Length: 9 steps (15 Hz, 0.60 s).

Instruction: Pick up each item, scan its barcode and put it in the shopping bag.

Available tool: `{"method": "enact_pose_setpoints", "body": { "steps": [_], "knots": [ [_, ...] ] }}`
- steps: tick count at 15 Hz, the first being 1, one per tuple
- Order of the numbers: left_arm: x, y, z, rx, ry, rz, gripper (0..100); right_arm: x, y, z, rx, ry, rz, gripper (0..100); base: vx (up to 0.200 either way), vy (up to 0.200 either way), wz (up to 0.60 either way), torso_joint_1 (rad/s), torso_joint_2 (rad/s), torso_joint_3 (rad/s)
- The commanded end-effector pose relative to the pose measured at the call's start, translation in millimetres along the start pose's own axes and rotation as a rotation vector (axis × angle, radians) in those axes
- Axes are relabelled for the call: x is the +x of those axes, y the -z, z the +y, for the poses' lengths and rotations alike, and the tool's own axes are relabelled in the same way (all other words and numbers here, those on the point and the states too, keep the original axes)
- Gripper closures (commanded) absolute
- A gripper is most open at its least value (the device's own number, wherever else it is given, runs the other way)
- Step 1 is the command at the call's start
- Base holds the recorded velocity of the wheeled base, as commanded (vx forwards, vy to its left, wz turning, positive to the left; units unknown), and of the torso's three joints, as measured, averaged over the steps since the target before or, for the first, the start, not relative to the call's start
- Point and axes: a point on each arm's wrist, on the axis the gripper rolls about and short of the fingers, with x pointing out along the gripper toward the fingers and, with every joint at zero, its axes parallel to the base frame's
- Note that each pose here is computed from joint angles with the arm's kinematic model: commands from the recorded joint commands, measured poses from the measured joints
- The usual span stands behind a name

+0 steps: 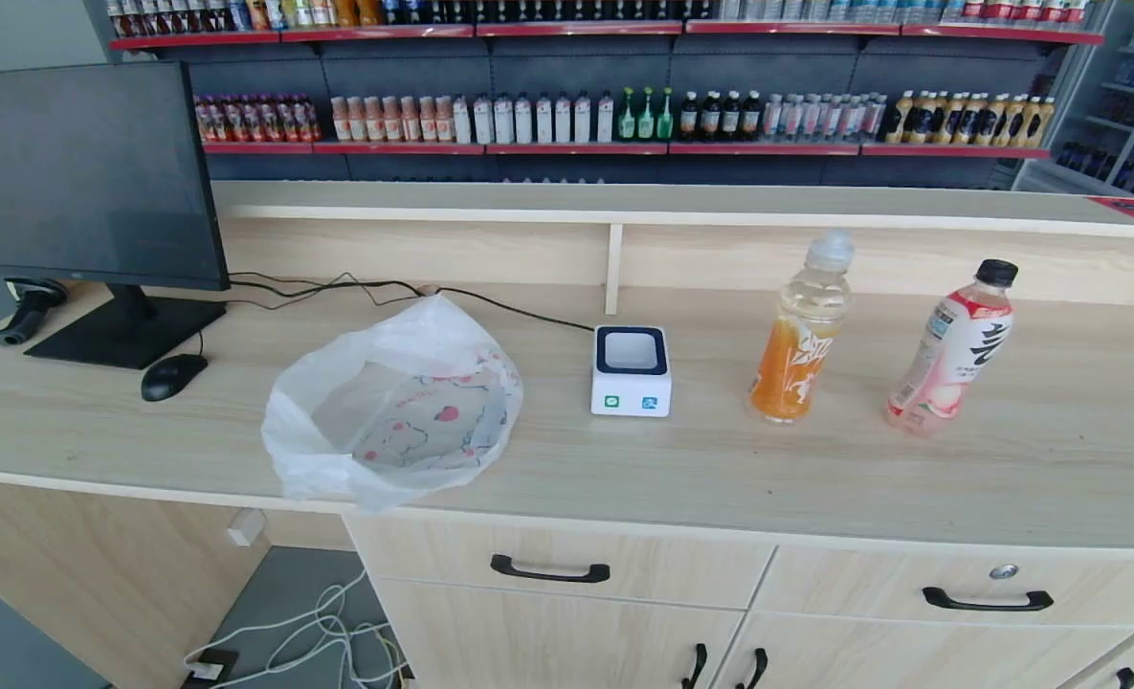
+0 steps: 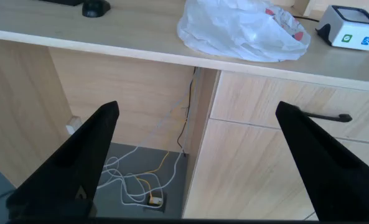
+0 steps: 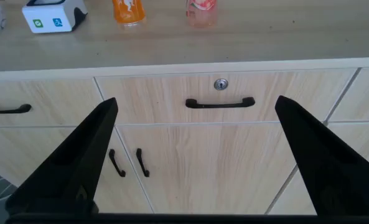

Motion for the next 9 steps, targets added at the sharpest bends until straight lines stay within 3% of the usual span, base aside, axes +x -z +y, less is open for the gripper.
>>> {"method": "enact_pose_setpoints", "body": {
  "steps": [1, 2, 7, 9],
  "knots": [
    [0.0, 0.0, 0.0, -0.001, 0.0, -0.001, 0, 0.1, 0.0, 0.0, 0.0, 0.0, 0.001, 0, 0.2, 0.0, 0.0, 0.002, 0.0, 0.007],
    [0.0, 0.0, 0.0, -0.001, 0.0, -0.001, 0, 0.1, -0.1, 0.0, 0.0, 0.0, 0.0, 0, 0.2, 0.0, 0.0, -0.002, 0.0, -0.002],
    [0.0, 0.3, 0.0, 0.0, 0.0, 0.002, 0, -0.8, -4.0, 0.0, -0.013, 0.001, -0.017, 0, 0.0, 0.0, 0.0, 0.0, 0.0, 0.0],
    [0.0, 0.0, 0.0, 0.0, 0.0, -0.001, 0, 8.6, -54.9, 2.5, 0.001, -0.007, -0.011, 0, 0.0, 0.0, 0.0, 0.0, 0.0, 0.0]
  ]
}}
